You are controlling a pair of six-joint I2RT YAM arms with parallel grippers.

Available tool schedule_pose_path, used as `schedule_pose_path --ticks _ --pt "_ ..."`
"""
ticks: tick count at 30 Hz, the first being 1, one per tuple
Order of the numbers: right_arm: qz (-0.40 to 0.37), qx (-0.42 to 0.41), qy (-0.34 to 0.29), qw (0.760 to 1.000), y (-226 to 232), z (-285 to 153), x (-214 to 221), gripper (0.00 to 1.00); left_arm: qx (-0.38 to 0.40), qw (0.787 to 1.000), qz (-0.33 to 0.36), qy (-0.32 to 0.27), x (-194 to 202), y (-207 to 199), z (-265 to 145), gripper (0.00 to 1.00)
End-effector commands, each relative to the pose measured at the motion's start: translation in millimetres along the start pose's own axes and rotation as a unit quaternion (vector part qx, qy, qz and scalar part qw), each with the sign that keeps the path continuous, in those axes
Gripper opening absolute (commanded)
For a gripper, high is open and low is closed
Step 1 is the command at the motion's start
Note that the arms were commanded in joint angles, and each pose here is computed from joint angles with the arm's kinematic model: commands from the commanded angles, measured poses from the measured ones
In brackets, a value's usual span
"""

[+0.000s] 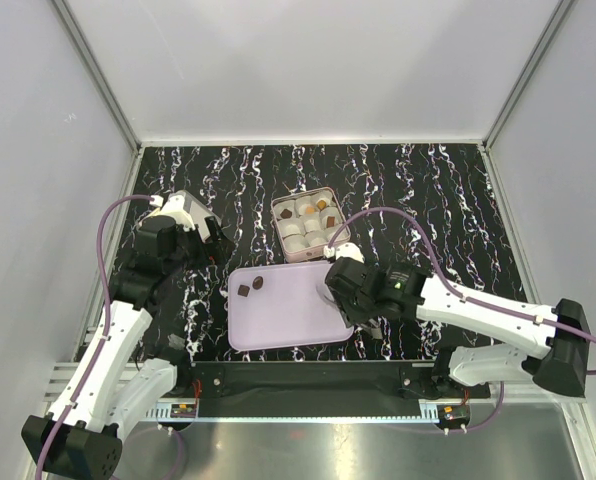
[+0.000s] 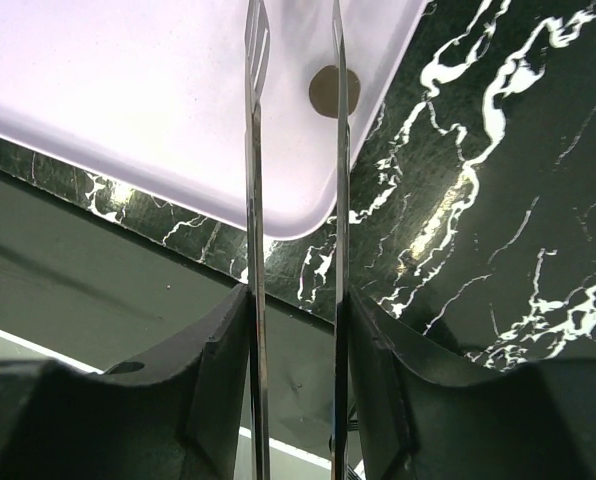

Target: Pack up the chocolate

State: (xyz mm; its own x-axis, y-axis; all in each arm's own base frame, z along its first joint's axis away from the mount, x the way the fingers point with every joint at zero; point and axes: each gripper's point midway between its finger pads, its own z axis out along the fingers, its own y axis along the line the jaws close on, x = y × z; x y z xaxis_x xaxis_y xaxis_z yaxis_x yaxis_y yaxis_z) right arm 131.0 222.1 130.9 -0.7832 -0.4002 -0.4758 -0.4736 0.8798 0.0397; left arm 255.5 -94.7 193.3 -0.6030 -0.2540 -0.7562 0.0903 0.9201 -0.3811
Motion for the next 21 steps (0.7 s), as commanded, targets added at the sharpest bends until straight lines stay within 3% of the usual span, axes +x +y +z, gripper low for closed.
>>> schedule_pose_path --ticks 1,12,21 --pt "0.004 -0.002 -0.063 0.998 0.1 -23.3 -30.9 0.48 0.014 0.999 0.001 -0.034 -20.5 -8.0 -3.6 0.99" --pt "0.033 0.025 -0.017 0.999 -15.9 -28.3 -2.0 0.48 0.014 0.999 0.001 -0.034 -20.4 -8.0 -4.0 0.99" --pt "0.056 -0.011 -0.013 0.998 -10.8 -33.7 10.4 0.5 0.017 0.999 0.0 -0.034 -19.9 -8.8 -4.5 0.99"
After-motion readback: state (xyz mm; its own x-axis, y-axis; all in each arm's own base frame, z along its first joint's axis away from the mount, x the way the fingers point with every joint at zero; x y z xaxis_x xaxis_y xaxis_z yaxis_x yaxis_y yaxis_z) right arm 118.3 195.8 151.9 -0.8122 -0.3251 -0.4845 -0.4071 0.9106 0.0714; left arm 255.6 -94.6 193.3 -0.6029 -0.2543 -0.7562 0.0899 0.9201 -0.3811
